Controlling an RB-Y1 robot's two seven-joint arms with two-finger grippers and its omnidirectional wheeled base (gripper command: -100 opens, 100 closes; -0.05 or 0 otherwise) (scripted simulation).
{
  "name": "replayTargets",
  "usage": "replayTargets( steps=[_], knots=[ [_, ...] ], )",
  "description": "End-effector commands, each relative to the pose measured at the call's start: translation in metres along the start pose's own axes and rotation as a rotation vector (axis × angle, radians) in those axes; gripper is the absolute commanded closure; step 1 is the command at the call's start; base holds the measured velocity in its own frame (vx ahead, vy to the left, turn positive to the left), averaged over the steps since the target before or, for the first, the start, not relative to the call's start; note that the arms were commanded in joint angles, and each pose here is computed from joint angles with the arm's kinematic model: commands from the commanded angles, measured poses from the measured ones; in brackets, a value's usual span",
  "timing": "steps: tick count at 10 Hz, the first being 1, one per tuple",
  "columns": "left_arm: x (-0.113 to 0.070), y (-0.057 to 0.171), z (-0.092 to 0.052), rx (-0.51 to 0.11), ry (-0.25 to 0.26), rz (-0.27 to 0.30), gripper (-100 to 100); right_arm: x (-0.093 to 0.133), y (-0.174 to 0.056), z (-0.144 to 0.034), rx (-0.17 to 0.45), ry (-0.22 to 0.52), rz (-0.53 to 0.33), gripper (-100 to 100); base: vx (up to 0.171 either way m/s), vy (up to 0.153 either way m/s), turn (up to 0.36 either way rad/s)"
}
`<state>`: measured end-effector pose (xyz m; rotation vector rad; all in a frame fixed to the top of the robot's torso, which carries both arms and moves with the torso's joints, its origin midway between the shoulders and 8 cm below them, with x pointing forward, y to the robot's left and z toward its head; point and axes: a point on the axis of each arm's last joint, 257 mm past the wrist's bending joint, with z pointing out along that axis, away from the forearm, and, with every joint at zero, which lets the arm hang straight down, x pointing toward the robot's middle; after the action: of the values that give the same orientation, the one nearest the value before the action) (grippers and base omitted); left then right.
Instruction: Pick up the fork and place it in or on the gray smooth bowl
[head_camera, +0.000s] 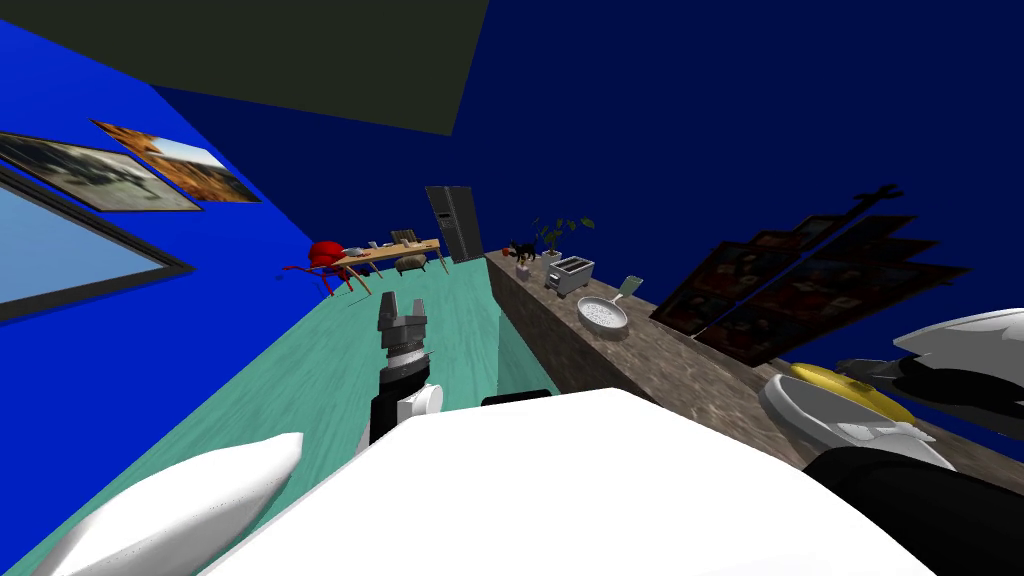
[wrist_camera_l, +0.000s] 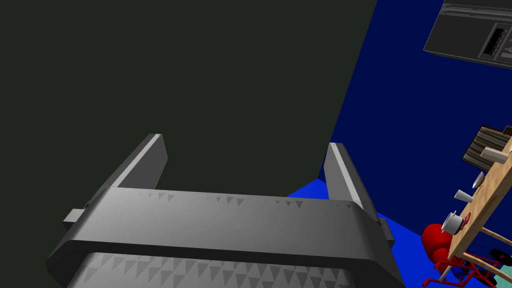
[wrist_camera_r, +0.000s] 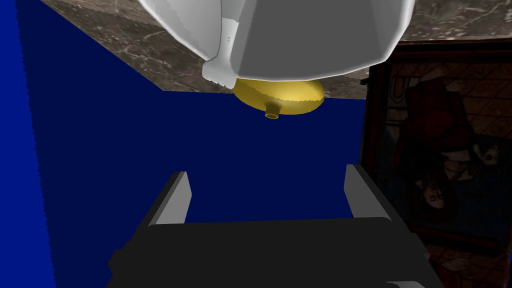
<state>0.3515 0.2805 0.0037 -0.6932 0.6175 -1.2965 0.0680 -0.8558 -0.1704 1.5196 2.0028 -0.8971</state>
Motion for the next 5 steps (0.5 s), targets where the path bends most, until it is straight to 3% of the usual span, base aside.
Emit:
replayTargets(
  steps=[1, 5],
  knots=[
    [0.0, 0.0, 0.0, 0.0, 0.0, 0.0, 0, 0.0, 0.0, 0.0, 0.0, 0.0, 0.0, 0, 0.0, 0.0, 0.0],
    [0.0, 0.0, 0.0, 0.0, 0.0, 0.0, 0, 0.0, 0.0, 0.0, 0.0, 0.0, 0.0, 0, 0.0, 0.0, 0.0]
  ],
)
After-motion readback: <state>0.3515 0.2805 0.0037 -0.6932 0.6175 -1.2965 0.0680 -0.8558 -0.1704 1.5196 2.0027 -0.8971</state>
